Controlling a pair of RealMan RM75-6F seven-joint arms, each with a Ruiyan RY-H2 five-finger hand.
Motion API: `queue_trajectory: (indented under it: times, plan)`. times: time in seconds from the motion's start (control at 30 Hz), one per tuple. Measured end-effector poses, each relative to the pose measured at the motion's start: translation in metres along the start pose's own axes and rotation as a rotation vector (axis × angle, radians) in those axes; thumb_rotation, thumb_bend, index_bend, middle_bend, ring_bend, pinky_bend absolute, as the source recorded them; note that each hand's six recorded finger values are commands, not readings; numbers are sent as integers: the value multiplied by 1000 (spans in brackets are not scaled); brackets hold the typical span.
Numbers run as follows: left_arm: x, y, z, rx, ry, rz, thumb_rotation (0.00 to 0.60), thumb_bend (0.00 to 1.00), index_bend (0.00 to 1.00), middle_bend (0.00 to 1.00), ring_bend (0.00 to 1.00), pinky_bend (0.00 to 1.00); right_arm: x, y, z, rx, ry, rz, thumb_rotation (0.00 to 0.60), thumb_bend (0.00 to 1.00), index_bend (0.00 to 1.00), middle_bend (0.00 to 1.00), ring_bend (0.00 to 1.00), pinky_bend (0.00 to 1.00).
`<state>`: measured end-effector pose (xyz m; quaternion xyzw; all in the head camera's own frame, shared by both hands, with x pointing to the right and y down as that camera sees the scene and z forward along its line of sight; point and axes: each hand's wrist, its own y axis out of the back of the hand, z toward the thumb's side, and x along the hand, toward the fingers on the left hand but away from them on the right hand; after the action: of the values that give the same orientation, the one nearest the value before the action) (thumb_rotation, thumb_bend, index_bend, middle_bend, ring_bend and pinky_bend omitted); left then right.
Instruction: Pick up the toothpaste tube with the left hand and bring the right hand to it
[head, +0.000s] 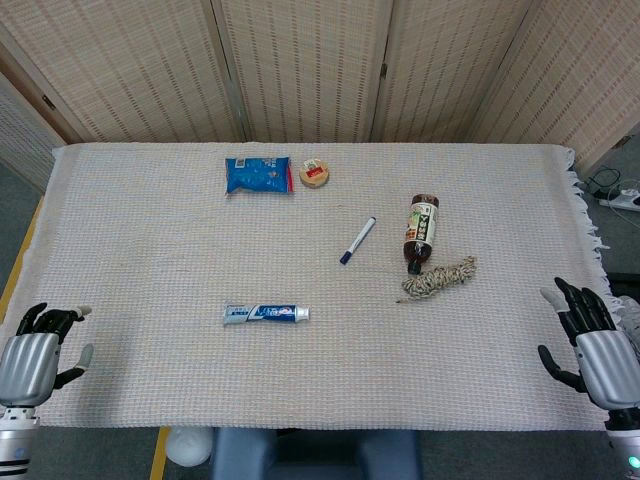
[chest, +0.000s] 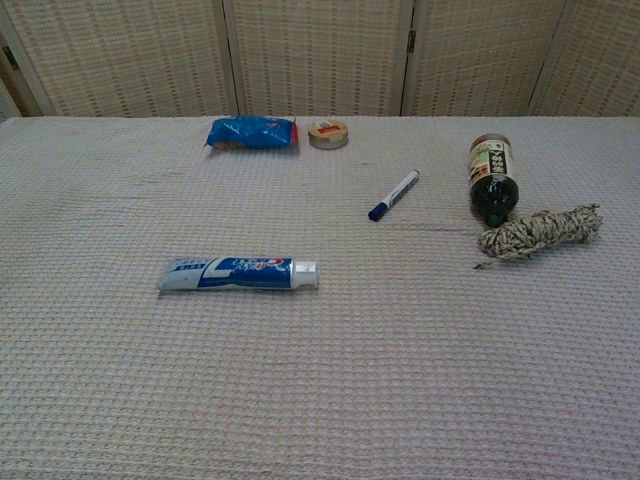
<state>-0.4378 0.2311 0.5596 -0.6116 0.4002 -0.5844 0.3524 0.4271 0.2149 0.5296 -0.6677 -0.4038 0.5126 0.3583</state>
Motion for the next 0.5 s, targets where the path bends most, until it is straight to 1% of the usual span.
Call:
queue_trajectory:
  times: [0.5]
  plan:
    - [6, 0, 8, -2, -20, -7, 600, 449, 296, 379, 280, 159, 3, 7, -5, -3, -4, -27, 600, 452, 0, 0, 0, 0]
